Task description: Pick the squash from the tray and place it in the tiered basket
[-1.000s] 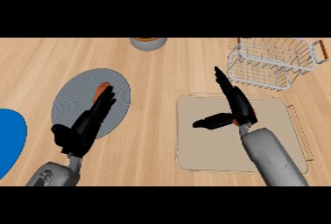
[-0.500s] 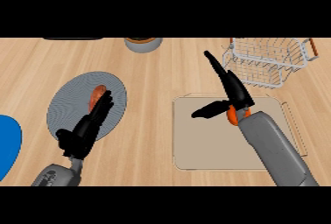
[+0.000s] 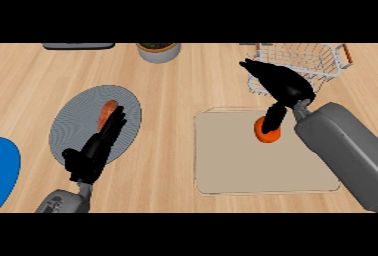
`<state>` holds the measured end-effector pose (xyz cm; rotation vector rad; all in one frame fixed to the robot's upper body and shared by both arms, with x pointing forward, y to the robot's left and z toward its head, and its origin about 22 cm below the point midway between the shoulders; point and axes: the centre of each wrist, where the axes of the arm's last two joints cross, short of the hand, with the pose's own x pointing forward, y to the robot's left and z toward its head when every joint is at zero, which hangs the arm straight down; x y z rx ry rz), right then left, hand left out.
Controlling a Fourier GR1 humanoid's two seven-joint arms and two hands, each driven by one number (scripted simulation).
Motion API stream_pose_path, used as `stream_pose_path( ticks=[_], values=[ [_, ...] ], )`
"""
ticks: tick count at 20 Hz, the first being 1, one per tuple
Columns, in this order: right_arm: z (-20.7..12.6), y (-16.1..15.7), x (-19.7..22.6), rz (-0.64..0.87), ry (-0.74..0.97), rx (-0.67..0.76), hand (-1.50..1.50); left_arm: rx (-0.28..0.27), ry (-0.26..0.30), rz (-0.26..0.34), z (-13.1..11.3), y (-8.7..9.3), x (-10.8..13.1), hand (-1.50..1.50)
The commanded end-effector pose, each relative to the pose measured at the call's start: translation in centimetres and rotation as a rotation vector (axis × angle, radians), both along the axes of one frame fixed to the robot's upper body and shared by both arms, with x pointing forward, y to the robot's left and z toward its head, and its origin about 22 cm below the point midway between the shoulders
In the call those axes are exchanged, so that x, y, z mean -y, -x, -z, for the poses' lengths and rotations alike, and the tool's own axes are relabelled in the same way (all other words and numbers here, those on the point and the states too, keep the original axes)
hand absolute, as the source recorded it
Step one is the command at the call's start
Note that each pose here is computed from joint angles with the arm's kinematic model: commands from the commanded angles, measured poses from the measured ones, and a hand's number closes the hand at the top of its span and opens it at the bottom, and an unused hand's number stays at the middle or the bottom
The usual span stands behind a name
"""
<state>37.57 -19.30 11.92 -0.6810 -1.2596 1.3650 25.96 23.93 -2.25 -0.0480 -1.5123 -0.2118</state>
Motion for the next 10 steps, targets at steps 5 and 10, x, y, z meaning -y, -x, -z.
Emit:
stream_pose_path(
  ticks=[5,10],
  values=[
    [-4.1,4.5,-4.3,-0.001,0.306,-0.143,-1.50,0.002,0.021,-0.001,0.2,0.1,-0.6,0.00],
    [-4.3,7.2,-6.3,0.059,0.318,-0.151,-1.50,0.015,0.005,0.001,-2.1,-1.4,1.4,0.00]
  ],
)
